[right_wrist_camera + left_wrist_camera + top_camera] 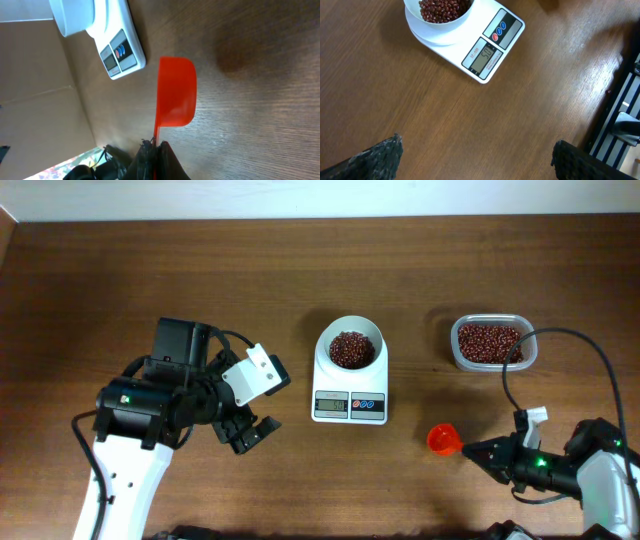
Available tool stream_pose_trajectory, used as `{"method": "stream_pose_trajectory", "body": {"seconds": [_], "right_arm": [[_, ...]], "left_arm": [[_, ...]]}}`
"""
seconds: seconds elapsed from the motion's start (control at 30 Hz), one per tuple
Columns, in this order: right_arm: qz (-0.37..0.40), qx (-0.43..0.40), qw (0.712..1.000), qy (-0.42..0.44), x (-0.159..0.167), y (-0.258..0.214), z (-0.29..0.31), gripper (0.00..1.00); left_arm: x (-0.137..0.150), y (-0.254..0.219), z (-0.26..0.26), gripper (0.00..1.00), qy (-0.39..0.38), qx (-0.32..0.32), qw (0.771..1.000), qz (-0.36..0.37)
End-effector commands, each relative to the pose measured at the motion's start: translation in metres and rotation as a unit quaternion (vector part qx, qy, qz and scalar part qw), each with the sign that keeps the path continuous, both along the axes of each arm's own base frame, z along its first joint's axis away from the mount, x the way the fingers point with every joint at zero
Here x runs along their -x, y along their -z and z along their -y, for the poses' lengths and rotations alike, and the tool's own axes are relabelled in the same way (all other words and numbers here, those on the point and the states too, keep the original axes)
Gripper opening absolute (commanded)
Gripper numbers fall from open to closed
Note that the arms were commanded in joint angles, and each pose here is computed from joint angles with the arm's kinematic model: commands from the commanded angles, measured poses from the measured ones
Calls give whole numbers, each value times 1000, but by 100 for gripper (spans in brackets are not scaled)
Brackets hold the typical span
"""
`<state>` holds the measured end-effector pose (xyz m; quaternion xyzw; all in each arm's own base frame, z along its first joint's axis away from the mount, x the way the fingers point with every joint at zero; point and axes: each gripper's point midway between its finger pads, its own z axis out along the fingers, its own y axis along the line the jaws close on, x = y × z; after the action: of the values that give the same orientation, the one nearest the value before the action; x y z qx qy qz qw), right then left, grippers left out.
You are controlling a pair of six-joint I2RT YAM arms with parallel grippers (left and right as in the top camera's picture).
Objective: Scoop and weigh 50g on scale
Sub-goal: 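Move the scoop down and right toward the table front, then lower the orange scoop onto the table and open the right gripper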
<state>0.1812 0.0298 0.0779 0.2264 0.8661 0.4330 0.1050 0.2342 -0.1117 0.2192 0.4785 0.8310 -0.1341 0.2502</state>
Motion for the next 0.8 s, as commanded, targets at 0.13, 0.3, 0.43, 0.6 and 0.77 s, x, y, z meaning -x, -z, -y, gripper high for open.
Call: {"method": "stream_pose_trajectory", "body": {"seconds": [0.13, 0.3, 0.43, 0.6, 0.77], "right_arm": [[5, 56, 998, 9, -6, 19, 17, 4], [13, 65, 997, 30, -16, 20, 25, 4], [19, 70, 997, 30, -19, 20, 27, 4], [34, 81, 996, 31, -24, 20, 31, 4], [46, 90, 994, 31, -29, 20, 35, 4]], "left_arm": [[2, 0, 1, 99, -3, 3, 1000, -4], [2, 0, 1, 99, -3, 3, 1000, -4], [1, 0, 1, 99, -3, 3, 1000, -4], [2, 0, 1, 99, -3, 3, 1000, -4], [2, 0, 1, 99, -3, 3, 1000, -4]]}}
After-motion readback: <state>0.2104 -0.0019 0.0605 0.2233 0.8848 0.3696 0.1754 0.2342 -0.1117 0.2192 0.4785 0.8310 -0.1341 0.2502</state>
